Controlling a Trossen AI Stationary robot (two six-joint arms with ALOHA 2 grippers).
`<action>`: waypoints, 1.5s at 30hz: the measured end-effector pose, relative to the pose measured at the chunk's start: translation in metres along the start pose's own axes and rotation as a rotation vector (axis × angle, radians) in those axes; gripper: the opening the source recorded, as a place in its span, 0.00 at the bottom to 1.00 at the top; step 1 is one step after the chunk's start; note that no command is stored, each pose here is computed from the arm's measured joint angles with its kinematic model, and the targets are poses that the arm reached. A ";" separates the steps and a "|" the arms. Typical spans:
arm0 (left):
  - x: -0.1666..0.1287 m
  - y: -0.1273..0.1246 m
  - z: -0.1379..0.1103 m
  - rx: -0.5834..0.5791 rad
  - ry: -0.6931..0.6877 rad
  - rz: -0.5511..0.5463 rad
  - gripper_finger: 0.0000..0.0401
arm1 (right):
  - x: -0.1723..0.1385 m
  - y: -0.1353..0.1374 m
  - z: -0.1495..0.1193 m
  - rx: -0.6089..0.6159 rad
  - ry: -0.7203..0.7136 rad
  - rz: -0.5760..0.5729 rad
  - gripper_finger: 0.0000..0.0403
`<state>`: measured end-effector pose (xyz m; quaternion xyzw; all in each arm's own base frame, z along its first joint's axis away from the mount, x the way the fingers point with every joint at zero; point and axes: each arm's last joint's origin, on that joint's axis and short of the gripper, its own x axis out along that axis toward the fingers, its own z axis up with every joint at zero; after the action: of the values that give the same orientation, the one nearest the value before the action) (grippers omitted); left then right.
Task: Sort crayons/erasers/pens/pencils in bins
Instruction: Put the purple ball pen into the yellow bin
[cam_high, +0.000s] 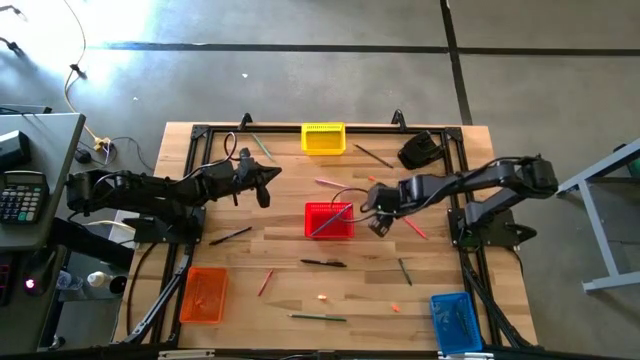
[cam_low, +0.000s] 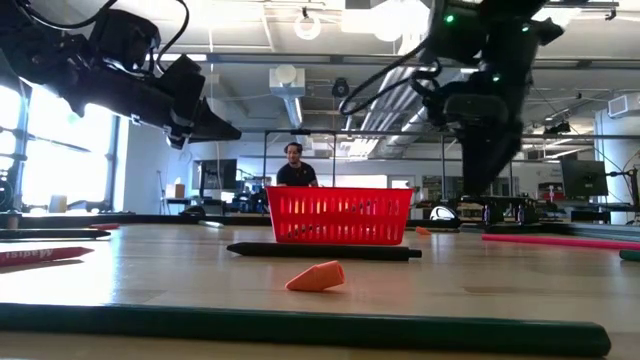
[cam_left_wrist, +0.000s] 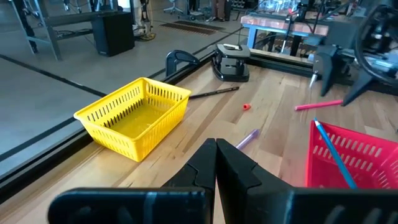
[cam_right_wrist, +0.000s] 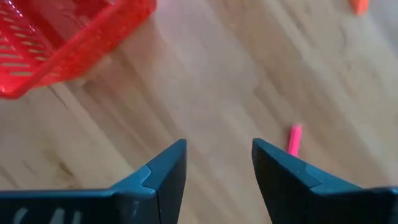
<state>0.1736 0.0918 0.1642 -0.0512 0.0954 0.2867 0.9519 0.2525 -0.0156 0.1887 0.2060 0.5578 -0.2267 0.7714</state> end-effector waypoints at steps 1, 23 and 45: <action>0.000 0.000 0.000 0.000 0.000 -0.002 0.00 | 0.000 -0.005 0.003 -0.021 0.000 0.002 0.43; 0.000 0.000 -0.001 0.020 0.015 -0.009 0.00 | 0.063 -0.066 0.082 -0.325 -0.317 0.159 0.44; 0.000 0.000 -0.004 0.023 0.045 -0.007 0.00 | 0.099 -0.070 0.083 -0.383 -0.283 0.117 0.16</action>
<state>0.1729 0.0912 0.1600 -0.0471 0.1200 0.2809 0.9510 0.3033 -0.1317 0.1143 0.0544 0.4640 -0.0983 0.8787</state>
